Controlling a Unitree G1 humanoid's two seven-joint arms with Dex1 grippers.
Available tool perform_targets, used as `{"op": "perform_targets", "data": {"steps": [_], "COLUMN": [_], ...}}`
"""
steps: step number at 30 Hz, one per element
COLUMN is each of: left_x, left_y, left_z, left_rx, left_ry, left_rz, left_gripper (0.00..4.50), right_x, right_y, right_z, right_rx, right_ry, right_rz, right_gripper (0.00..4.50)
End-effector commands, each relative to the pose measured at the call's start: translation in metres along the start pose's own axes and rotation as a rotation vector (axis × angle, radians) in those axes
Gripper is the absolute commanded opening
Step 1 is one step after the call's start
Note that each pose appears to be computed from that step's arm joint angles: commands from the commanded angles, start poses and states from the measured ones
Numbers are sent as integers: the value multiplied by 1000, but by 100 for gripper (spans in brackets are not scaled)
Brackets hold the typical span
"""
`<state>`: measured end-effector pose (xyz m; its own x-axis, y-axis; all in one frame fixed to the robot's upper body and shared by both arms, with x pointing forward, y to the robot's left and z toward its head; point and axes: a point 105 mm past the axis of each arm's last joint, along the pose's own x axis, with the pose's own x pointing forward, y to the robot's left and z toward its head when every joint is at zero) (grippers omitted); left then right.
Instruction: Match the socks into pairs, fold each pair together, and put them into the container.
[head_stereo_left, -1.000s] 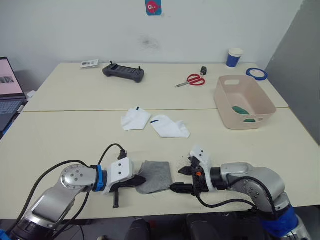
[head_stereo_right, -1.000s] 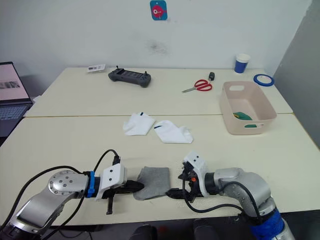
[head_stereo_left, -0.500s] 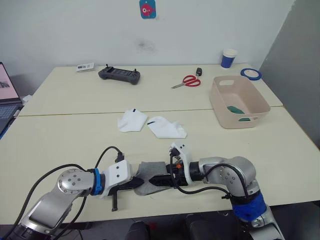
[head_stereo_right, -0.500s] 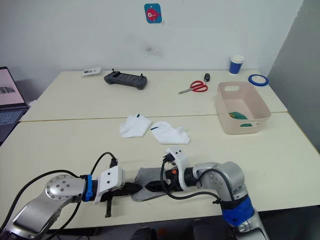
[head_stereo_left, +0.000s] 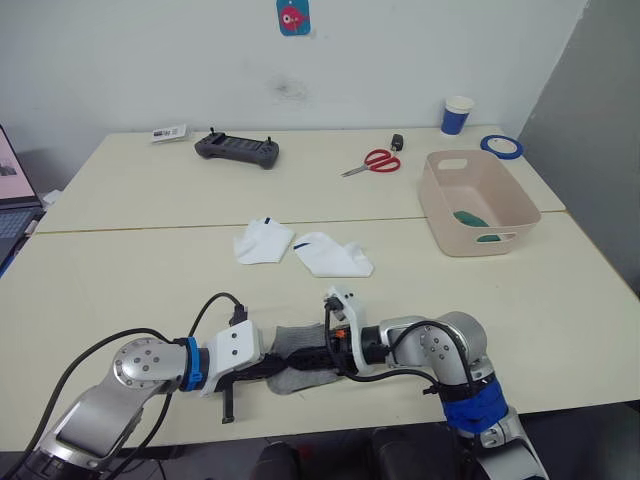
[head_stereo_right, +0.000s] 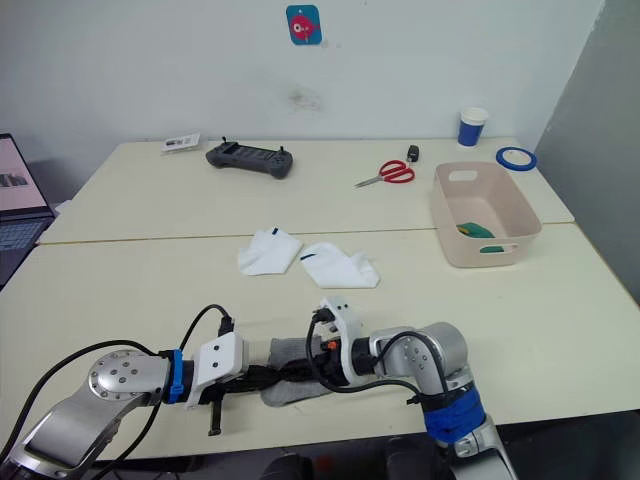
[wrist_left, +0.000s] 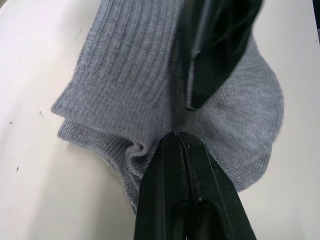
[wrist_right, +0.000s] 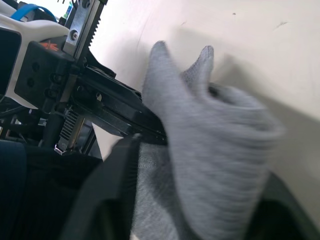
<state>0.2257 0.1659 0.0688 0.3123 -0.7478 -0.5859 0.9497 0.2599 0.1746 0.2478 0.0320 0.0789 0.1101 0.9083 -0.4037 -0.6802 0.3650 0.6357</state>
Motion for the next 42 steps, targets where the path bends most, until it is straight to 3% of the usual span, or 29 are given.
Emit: {"op": "perform_targets", "data": {"steps": [1, 4, 9, 13, 17, 23, 28, 35, 38, 42], "left_x": [-3, -3, -9, -13, -8, 6, 23, 40, 40, 39], "left_y": [-1, 2, 21, 34, 41, 64, 69, 75, 78, 80], "left_z": [-15, -2, 40, 67, 104, 164, 192, 221, 222, 222], "left_rx": [-60, -66, -157, -139, -90, 36, 99, 109, 112, 115], "left_ry": [43, -32, -276, -344, -408, -459, -441, -479, -484, -490], "left_rz": [7, 15, 91, 72, 0, -30, -74, -83, -80, -74], "left_gripper": [0, 0, 0, 0, 86, 279, 444, 448, 448, 448], "right_x": [1, -4, -24, -50, -70, -103, -127, -199, -242, -280], "right_y": [12, 12, 6, 2, 1, 6, 5, -5, -7, -11], "right_z": [8, 10, 7, 1, -8, -18, -21, 23, 51, 84], "right_rx": [-21, -37, -96, -121, -133, -137, -127, -363, -556, -827], "right_ry": [-44, -63, -94, -144, -194, -314, -450, -639, -617, -488], "right_rz": [58, 53, 0, -57, -114, -210, -337, -634, -796, -969], "right_gripper": [100, 1, 1, 1, 0, 0, 0, 0, 0, 0]}}
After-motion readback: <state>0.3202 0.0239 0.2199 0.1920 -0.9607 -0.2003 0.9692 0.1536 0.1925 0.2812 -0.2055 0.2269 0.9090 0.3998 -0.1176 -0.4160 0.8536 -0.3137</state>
